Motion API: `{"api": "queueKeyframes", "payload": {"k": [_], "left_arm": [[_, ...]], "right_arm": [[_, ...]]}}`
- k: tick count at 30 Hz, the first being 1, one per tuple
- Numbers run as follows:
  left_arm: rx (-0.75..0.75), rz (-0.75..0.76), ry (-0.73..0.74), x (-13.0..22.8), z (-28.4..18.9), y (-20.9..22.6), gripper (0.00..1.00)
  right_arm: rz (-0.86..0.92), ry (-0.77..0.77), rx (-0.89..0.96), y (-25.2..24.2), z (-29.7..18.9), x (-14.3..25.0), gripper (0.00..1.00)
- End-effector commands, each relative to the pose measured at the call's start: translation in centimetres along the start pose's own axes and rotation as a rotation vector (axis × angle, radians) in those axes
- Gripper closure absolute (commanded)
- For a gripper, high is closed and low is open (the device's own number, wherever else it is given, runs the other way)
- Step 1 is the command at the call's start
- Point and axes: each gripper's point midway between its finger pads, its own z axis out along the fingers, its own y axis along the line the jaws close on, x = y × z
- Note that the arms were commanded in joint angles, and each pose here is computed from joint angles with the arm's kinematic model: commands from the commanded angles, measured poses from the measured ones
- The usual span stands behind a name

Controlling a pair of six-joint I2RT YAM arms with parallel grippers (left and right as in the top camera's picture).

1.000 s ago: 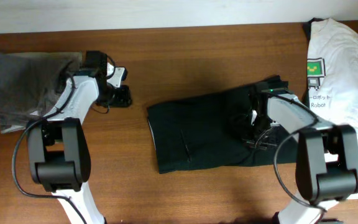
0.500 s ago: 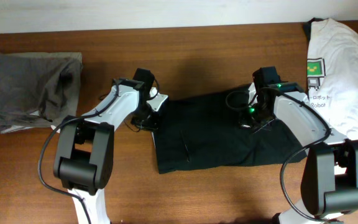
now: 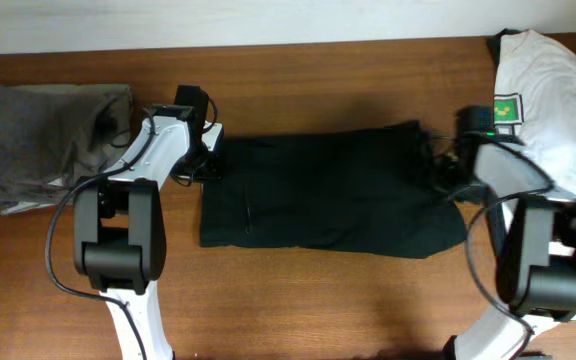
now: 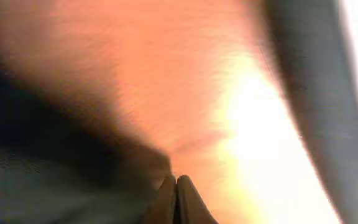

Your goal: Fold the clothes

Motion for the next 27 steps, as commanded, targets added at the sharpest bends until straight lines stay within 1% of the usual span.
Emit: {"api": "queueKeyframes", "payload": {"k": [1,2,3,4,5,6,7,8,9,10,12,14,15,16,19,20,21,25,27], "left_arm": [[-0.104,0.002,0.059,0.9,2.0,2.7,0.93],[-0.104,0.002,0.060,0.7,1.5,2.7,0.92],[-0.100,0.001,0.057,0.2,-0.2,2.5,0.87],[-0.070,0.001,0.042,-0.4,-2.1,2.0,0.83],[-0.029,0.000,0.015,-1.2,-4.6,1.2,0.78],[0.003,0.001,-0.014,-1.8,-7.2,0.5,0.73],[0.019,0.002,-0.029,-2.0,-8.5,0.2,0.67],[0.045,0.003,-0.048,-1.8,-11.1,-0.4,0.57],[0.048,-0.023,-0.035,-0.9,-12.5,-0.4,0.45],[0.050,-0.066,0.006,0.2,-12.6,0.1,0.40],[0.078,-0.110,0.063,1.6,-12.1,0.9,0.36],[0.175,-0.201,0.107,3.2,-10.8,2.4,0.32],[0.262,-0.231,0.118,3.8,-10.0,2.7,0.30],[0.402,-0.238,0.137,5.1,-8.7,2.1,0.30],[0.518,-0.280,0.188,8.3,-3.9,0.8,0.20],[0.559,-0.287,0.180,9.0,-2.4,0.1,0.13],[0.608,-0.309,0.163,9.3,-1.3,-0.8,0.02],[0.610,-0.428,0.136,9.8,1.8,-1.2,0.01],[0.606,-0.420,0.099,9.2,2.4,-1.4,0.01]], "right_arm": [[0.009,-0.006,-0.090,-1.8,-2.6,-2.1,0.96],[-0.042,-0.007,-0.222,0.2,-4.7,-2.5,0.92],[-0.119,-0.017,-0.378,3.0,-8.4,-2.4,0.89],[-0.198,-0.018,-0.484,5.3,-11.6,-1.5,0.86],[-0.252,-0.006,-0.541,7.1,-13.7,0.0,0.83],[-0.306,0.014,-0.568,8.8,-14.9,1.7,0.77],[-0.343,0.033,-0.570,9.8,-15.1,2.9,0.75],[-0.414,0.076,-0.573,11.9,-14.9,5.2,0.73],[-0.476,0.133,-0.567,14.5,-13.8,8.1,0.73],[-0.495,0.172,-0.525,16.0,-11.8,9.9,0.75],[-0.506,0.227,-0.459,17.1,-8.6,11.8,0.82],[-0.495,0.319,-0.386,17.3,-4.0,13.4,0.89],[-0.472,0.345,-0.358,17.0,-2.7,13.6,0.91],[-0.445,0.368,-0.323,16.4,-1.4,13.6,0.92],[-0.408,0.368,-0.301,15.7,-0.8,12.9,0.92],[-0.403,0.374,-0.296,15.5,-0.8,12.9,0.92],[-0.402,0.380,-0.292,15.3,-0.8,13.0,0.92],[-0.402,0.383,-0.290,15.3,-0.8,13.1,0.93],[-0.402,0.383,-0.290,15.3,-0.8,13.1,0.93]]}}
